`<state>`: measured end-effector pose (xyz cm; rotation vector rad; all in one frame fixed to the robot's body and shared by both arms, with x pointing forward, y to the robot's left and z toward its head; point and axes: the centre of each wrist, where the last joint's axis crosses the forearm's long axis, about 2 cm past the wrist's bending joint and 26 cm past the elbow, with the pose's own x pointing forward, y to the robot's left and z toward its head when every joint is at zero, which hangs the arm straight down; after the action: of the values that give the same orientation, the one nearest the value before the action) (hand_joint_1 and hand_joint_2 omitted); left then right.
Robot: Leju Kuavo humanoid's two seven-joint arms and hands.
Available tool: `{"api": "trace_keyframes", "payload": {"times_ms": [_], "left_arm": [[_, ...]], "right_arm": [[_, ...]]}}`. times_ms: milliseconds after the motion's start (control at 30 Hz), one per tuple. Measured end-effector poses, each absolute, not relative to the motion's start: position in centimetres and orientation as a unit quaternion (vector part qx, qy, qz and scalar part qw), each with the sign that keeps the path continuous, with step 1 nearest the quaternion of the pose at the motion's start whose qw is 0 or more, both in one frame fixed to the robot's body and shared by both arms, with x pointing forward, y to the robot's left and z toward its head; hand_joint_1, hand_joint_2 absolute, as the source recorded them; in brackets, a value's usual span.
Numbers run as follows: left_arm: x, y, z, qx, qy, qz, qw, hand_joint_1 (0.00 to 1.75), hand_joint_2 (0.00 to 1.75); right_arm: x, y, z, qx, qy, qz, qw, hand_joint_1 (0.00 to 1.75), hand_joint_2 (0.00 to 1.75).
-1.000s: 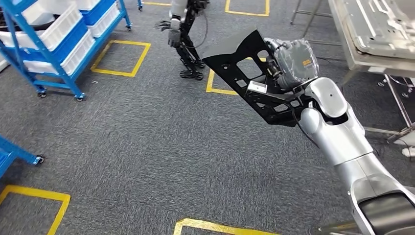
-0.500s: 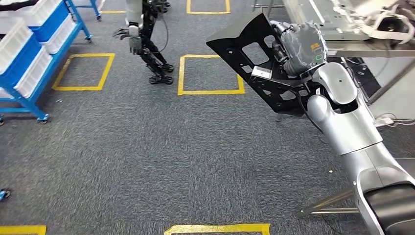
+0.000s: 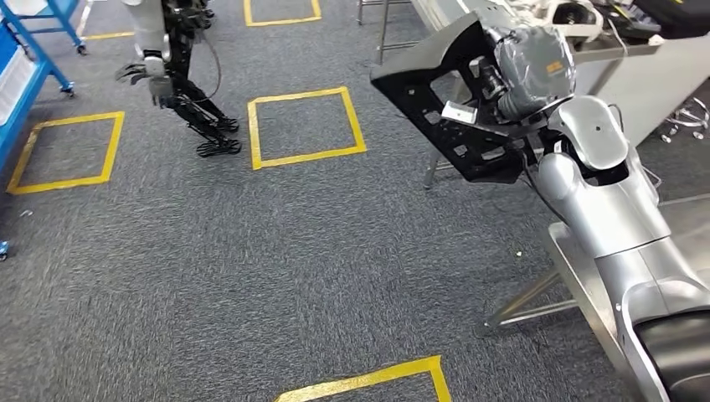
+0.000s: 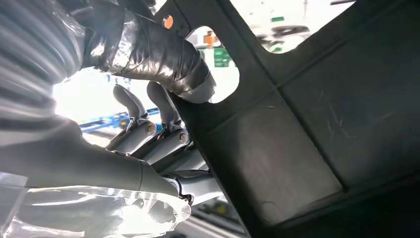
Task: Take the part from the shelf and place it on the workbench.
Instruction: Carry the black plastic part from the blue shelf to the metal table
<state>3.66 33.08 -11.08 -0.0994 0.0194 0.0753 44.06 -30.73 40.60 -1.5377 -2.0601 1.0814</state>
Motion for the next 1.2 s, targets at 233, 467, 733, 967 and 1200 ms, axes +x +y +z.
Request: {"api": "trace_keyframes", "payload": {"times_ms": [233,467,733,967,1200], "left_arm": [[3.9,33.0,-11.1,-0.051,0.009,0.037,0.998,0.0,1.75],[3.5,33.0,-11.1,-0.052,0.014,0.038,0.998,0.0,1.75],[3.5,33.1,-11.1,-0.06,0.011,0.06,0.996,0.0,1.75],[3.3,32.9,-11.1,-0.068,0.011,0.086,0.994,0.0,1.75],[3.4,32.6,-11.1,-0.072,0.008,0.097,0.993,0.0,1.75]], "right_arm": [[44.1,-31.0,42.2,-0.554,-0.724,0.377,0.165,1.75,1.75],[44.1,-31.2,44.4,-0.568,-0.718,0.372,0.155,1.75,1.75],[44.0,-32.9,49.5,-0.605,-0.694,0.361,0.15,1.75,1.75],[43.1,-34.2,55.1,-0.632,-0.684,0.335,0.141,1.75,1.75],[42.8,-35.5,57.0,-0.647,-0.675,0.325,0.142,1.75,1.75]]}}
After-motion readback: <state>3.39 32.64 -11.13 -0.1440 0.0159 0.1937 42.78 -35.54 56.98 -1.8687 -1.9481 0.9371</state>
